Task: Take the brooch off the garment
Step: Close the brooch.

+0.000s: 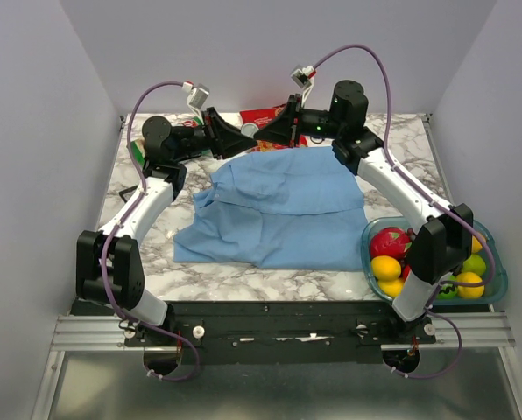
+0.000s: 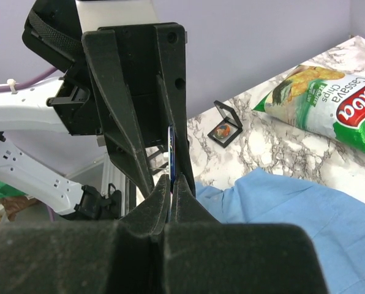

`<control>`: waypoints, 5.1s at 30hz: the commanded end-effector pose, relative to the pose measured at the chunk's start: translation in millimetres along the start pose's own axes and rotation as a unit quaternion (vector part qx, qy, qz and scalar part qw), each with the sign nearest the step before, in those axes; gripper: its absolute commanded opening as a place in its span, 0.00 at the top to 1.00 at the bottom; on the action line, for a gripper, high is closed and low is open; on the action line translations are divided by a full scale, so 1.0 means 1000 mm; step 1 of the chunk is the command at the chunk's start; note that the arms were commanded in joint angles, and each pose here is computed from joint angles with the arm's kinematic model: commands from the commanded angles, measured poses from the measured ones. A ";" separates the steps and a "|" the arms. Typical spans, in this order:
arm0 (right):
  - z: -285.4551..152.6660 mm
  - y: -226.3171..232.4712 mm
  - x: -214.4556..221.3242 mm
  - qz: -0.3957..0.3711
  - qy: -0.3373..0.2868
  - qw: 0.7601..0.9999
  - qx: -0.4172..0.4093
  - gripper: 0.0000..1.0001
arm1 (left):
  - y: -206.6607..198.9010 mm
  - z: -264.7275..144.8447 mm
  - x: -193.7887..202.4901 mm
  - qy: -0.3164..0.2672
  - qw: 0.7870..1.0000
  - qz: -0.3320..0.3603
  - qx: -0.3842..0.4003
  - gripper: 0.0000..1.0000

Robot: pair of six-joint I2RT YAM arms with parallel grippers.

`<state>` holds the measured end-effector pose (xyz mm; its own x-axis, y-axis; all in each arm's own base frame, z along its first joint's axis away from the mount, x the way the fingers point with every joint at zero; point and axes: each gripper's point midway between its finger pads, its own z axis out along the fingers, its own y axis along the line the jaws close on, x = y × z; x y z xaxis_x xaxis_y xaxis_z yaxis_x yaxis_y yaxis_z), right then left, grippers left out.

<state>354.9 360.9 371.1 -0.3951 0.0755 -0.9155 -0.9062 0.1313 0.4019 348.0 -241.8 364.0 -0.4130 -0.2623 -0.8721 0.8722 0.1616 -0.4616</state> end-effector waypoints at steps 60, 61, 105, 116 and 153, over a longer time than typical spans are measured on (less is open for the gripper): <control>-0.002 0.028 0.004 -0.086 0.011 0.995 -0.049 1.00 | 0.044 -0.006 -0.035 -0.060 0.993 -0.065 -0.083 0.67; -0.002 0.027 0.004 -0.087 0.011 0.995 -0.049 1.00 | 0.043 -0.005 -0.034 -0.058 0.993 -0.061 -0.079 0.67; 0.017 0.085 0.002 -0.297 0.034 0.946 -0.123 1.00 | 0.036 0.037 0.027 0.098 0.988 0.021 -0.116 0.96; 0.022 0.089 0.004 -0.301 0.035 0.944 -0.128 1.00 | 0.037 0.039 0.020 0.097 0.987 0.033 -0.126 0.83; 0.008 0.043 0.009 -0.210 0.040 0.974 -0.069 1.00 | -0.044 -0.018 0.018 0.138 0.971 0.195 0.026 0.11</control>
<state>320.4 370.8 372.8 -0.0068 -0.0633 -0.9980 -0.9992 0.0403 0.0042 326.3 -223.0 371.7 -0.0857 0.0767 -0.9934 0.9401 0.3365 -0.0551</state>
